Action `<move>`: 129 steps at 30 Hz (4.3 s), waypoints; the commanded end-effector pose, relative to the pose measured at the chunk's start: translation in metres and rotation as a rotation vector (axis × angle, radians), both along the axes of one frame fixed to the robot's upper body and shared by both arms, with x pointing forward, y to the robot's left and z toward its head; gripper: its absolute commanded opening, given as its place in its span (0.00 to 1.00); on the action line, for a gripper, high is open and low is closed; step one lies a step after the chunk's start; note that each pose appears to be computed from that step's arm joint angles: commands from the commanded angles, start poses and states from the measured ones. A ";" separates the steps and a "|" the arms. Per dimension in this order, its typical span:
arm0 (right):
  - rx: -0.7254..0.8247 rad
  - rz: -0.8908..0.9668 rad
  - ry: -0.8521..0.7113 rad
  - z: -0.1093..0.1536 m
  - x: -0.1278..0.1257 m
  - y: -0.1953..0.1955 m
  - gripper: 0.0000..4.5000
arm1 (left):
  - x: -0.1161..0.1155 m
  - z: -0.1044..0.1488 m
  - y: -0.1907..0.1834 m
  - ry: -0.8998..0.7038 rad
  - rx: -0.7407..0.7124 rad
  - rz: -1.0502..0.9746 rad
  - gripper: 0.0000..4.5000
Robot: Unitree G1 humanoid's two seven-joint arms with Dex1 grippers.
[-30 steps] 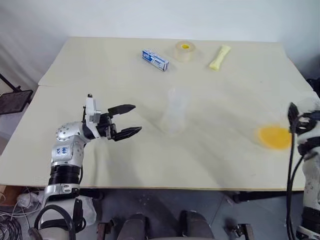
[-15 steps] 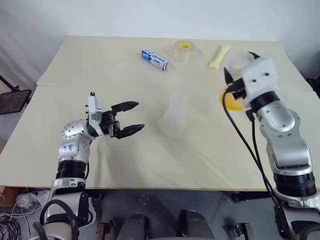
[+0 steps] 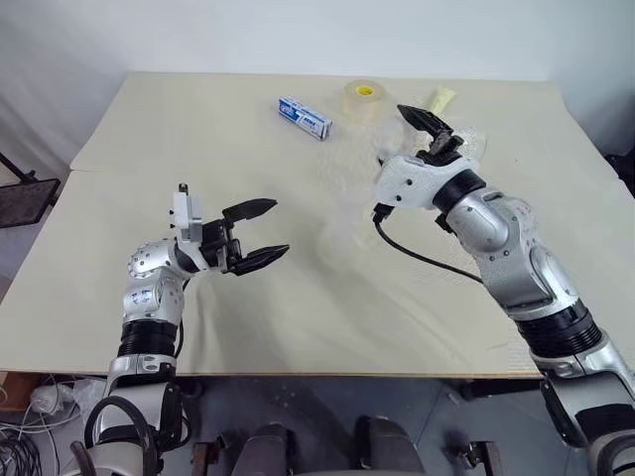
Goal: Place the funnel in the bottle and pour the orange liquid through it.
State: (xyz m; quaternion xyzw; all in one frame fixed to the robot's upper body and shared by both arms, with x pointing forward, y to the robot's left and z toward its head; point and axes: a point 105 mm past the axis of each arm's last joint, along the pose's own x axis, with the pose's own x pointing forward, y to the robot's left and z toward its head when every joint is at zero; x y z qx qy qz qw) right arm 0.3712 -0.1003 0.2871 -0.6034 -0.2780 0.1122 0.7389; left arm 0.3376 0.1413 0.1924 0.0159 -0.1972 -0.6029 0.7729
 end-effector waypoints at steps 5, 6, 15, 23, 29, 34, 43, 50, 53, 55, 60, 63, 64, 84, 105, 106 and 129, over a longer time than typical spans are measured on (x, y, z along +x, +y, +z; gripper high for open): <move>-0.151 0.029 -0.124 0.013 -0.006 0.017 0.63 | -0.003 0.009 0.002 -0.043 -0.015 0.005 1.00; -0.159 0.029 -0.127 0.013 -0.006 0.018 0.63 | -0.003 0.009 0.002 -0.043 -0.015 0.005 1.00; -0.264 0.033 -0.199 0.015 -0.009 0.022 0.63 | -0.002 0.010 0.001 -0.044 -0.022 0.003 1.00; -0.339 0.028 -0.247 0.015 -0.008 0.023 0.63 | -0.002 0.011 0.000 -0.045 -0.024 0.002 1.00; -0.380 0.038 -0.275 0.015 -0.009 0.024 0.63 | -0.003 0.011 0.000 -0.047 -0.025 0.004 1.00; -0.415 0.034 -0.295 0.015 -0.008 0.023 0.63 | -0.004 0.011 0.000 -0.047 -0.028 0.002 1.00; -0.461 0.037 -0.331 0.016 -0.008 0.022 0.63 | -0.004 0.011 0.000 -0.048 -0.028 0.000 1.00; -0.490 0.049 -0.349 0.014 -0.010 0.024 0.63 | -0.005 0.011 0.000 -0.051 -0.028 0.001 1.00; -0.501 0.052 -0.356 0.014 -0.011 0.025 0.63 | -0.005 0.011 0.000 -0.051 -0.027 0.000 1.00; -0.508 0.052 -0.360 0.014 -0.011 0.024 0.63 | -0.005 0.011 0.000 -0.051 -0.027 -0.001 1.00; -0.518 0.049 -0.377 0.015 -0.011 0.023 0.63 | -0.005 0.012 0.000 -0.053 -0.027 -0.001 1.00; -0.523 0.049 -0.386 0.016 -0.011 0.023 0.63 | -0.005 0.012 0.000 -0.052 -0.027 -0.001 1.00; -0.529 0.049 -0.391 0.016 -0.011 0.023 0.63 | -0.005 0.012 0.000 -0.052 -0.027 -0.002 1.00; -0.598 0.080 -0.438 0.017 -0.008 0.022 0.63 | -0.002 0.013 -0.001 -0.054 -0.032 0.002 1.00; -0.652 0.085 -0.482 0.013 -0.001 0.019 0.63 | 0.000 0.013 -0.001 -0.052 -0.044 -0.001 1.00; -0.653 0.087 -0.485 0.013 -0.001 0.020 0.63 | 0.000 0.013 -0.001 -0.052 -0.044 -0.001 1.00; -0.685 0.124 -0.594 0.017 -0.006 0.022 0.63 | 0.001 0.014 -0.003 -0.055 -0.050 -0.005 1.00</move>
